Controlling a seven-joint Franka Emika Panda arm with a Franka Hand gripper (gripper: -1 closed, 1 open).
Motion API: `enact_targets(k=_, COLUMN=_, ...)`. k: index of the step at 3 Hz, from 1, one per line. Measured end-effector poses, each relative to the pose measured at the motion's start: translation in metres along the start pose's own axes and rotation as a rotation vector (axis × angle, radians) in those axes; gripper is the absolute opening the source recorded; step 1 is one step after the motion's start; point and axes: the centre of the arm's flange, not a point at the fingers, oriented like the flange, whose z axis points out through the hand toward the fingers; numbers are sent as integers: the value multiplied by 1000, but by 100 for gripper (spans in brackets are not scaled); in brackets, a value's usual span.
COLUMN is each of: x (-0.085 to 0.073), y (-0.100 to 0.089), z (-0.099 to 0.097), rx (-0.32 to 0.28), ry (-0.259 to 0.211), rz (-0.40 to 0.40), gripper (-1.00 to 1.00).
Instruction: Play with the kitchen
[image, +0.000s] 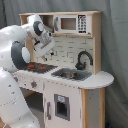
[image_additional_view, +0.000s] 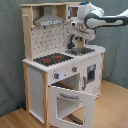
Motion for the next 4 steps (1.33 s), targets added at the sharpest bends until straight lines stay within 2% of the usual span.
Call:
enact_targets(k=1, x=6, y=-34, z=-37, rx=-55, ry=2, rz=-23, gripper=100)
enact_targets(k=2, x=17, y=-86, z=-64, rx=-149, ry=12, rz=-65, gripper=100)
enact_targets(k=4, x=51, y=-185, z=-90, rx=-363, ry=74, rz=-175, gripper=100)
